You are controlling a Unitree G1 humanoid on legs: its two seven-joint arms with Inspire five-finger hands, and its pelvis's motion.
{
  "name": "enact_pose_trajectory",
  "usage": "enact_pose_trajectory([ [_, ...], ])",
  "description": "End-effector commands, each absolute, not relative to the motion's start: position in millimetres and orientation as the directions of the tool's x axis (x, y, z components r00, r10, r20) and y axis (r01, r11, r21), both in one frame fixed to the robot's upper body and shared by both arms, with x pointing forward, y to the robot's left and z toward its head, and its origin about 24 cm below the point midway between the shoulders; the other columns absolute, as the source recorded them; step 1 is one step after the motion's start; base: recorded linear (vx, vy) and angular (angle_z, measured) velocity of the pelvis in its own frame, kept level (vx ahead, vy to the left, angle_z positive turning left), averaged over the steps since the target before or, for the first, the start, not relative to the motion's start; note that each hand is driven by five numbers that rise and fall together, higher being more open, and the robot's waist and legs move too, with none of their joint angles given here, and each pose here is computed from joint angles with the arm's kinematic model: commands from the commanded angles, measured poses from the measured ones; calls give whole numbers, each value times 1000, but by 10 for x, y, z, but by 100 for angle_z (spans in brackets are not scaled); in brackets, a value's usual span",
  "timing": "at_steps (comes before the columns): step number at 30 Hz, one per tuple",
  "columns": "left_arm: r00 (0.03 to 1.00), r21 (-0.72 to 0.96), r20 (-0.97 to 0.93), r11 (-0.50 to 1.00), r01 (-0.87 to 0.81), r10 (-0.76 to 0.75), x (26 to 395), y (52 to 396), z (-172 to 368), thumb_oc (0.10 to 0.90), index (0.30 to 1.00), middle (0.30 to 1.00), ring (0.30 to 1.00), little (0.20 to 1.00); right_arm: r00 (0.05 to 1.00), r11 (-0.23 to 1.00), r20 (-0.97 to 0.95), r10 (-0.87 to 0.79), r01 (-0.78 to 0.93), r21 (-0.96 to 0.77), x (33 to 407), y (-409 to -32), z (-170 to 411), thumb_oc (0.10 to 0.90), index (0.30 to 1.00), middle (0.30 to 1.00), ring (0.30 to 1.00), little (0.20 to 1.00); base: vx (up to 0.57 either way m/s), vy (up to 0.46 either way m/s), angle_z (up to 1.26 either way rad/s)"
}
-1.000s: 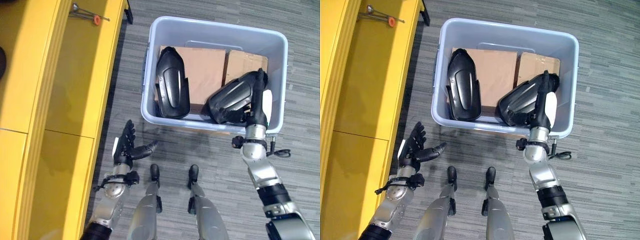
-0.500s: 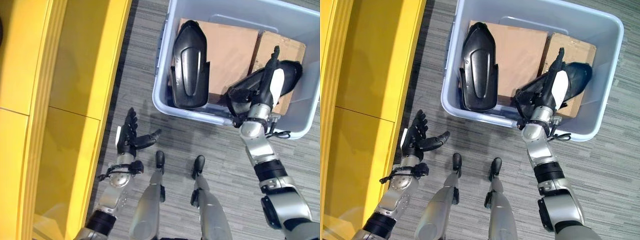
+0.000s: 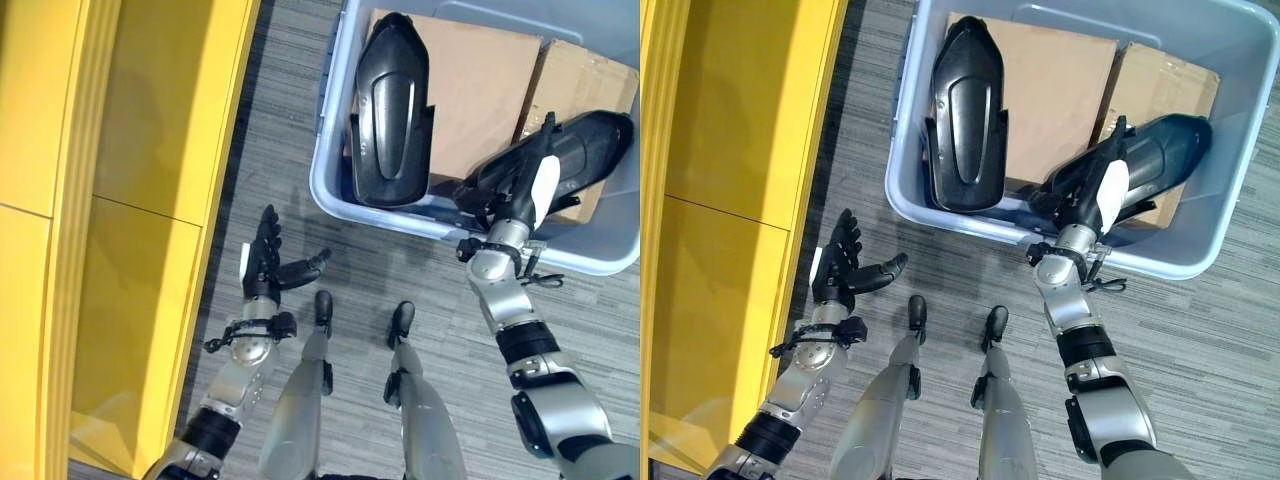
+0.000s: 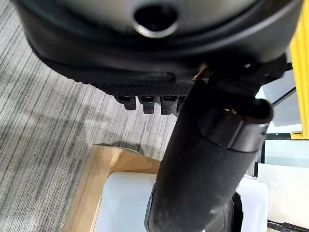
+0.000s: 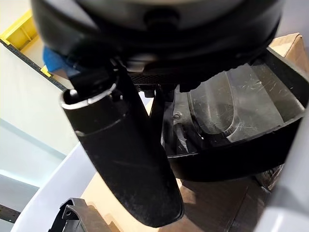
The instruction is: Move parts from the plastic box to the shelf.
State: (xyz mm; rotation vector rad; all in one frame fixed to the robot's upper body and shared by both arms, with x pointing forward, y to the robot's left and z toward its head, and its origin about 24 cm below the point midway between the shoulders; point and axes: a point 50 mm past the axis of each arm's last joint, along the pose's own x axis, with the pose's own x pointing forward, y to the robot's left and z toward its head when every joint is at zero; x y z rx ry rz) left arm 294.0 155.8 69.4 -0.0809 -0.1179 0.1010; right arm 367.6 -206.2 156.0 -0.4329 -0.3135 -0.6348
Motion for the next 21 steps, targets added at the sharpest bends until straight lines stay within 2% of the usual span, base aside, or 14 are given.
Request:
enact_pose_trajectory([
  [1,946,-121,288,985,-120,151,2881,1641,1000,900,1000,1000,1000,1000,687,644,415,-596,718,-264,3668,-2242,1575,900,1000,1000,1000,1000,0,0,0],
  [3,944,-124,295,985,-118,150,2883,1633,1016,900,1000,1000,1000,1000,671,606,427,-606,737,-299,3665,-2288,1571,900,1000,1000,1000,1000,0,0,0],
  [4,941,-130,303,985,-118,152,2882,1626,1030,900,1000,1000,1000,1000,646,546,445,-620,763,-347,3655,-2370,1562,900,1000,1000,1000,1000,0,0,0],
  [12,939,-119,314,987,-108,141,2899,1583,1045,900,1000,1000,1000,1000,613,426,538,-579,790,-441,3622,-2407,1632,900,1000,1000,1000,1000,0,0,0],
  [15,932,-116,335,988,-101,135,2906,1577,1086,900,1000,1000,1000,1000,598,313,576,-557,794,-522,3603,-2481,1607,900,1000,1000,1000,1000,0,0,0],
  [19,930,-111,345,989,-95,128,2904,1576,1099,900,1000,1000,1000,1000,593,220,589,-550,782,-583,3586,-2562,1558,900,1000,1000,1000,1000,0,0,0],
  [21,925,-101,357,990,-99,129,2909,1597,1118,900,1000,1000,1000,1000,580,99,634,-512,773,-627,3549,-2623,1552,900,1000,1000,1000,1000,0,0,0],
])
